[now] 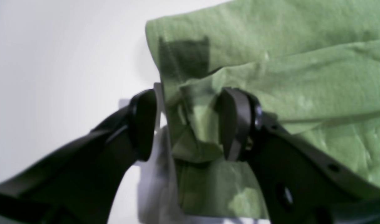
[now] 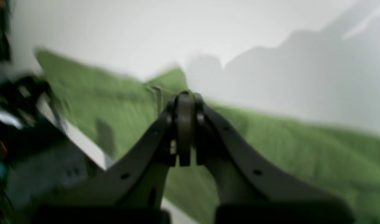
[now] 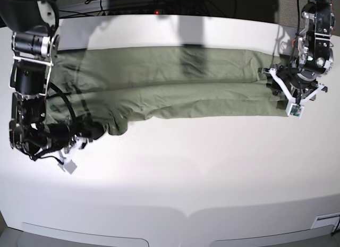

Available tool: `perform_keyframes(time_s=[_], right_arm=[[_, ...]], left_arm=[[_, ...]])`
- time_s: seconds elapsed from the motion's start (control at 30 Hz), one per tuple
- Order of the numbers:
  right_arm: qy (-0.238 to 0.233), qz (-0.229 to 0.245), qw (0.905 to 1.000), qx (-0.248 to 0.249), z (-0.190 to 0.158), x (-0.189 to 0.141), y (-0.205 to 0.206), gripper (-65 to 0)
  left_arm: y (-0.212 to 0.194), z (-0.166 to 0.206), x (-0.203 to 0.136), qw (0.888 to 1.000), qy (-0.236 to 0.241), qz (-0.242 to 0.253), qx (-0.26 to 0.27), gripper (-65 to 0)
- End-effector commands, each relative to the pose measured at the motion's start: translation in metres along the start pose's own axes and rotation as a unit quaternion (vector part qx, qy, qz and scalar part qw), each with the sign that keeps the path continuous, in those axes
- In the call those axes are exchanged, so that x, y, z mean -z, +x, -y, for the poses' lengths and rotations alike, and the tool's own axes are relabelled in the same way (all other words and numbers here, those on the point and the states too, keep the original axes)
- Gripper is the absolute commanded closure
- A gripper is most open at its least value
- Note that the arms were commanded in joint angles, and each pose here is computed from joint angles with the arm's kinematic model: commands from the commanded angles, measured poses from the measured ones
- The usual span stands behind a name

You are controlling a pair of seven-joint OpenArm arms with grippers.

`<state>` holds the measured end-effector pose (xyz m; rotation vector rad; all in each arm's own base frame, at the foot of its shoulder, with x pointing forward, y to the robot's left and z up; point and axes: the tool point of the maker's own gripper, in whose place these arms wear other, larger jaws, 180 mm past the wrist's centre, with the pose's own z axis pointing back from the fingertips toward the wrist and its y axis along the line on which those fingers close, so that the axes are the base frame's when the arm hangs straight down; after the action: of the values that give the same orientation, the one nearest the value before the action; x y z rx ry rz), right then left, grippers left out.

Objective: Fold the T-shirt properly
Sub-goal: 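Pinch the folded shirt end with the right gripper and tuck it inward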

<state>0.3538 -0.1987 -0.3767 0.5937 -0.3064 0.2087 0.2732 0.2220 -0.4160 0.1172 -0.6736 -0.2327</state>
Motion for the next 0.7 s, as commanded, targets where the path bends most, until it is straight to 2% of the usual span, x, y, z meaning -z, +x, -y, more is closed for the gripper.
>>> perform_keyframes(time_s=[0.0,0.1,0.4,0.53,0.67], right_arm=[[-0.005,0.015,0.9996,-0.022,-0.002,-0.014,0.012,0.0],[-0.021,-0.003,0.9986,-0.049,-0.002,-0.017,-0.008,0.0],[-0.066,0.001,0.9889,-0.133,-0.020,-0.039,-0.047,0.0],[-0.084,0.001,0.9866,-0.140,-0.021,-0.051,-0.068,0.0],[-0.107,0.000,0.9862,-0.126,-0.012,-0.067,-0.093,0.0]], left_arm=[[0.013,-0.008,-0.002,1.000,0.010,0.019,0.000,-32.4],[0.013,-0.008,-0.002,1.000,0.010,0.020,0.000,-32.4],[0.017,-0.007,-0.003,0.999,0.010,0.031,0.001,-32.4],[0.017,-0.007,-0.003,0.999,0.010,0.031,0.001,-32.4],[0.017,-0.008,-0.003,0.999,0.010,0.030,0.001,-32.4]])
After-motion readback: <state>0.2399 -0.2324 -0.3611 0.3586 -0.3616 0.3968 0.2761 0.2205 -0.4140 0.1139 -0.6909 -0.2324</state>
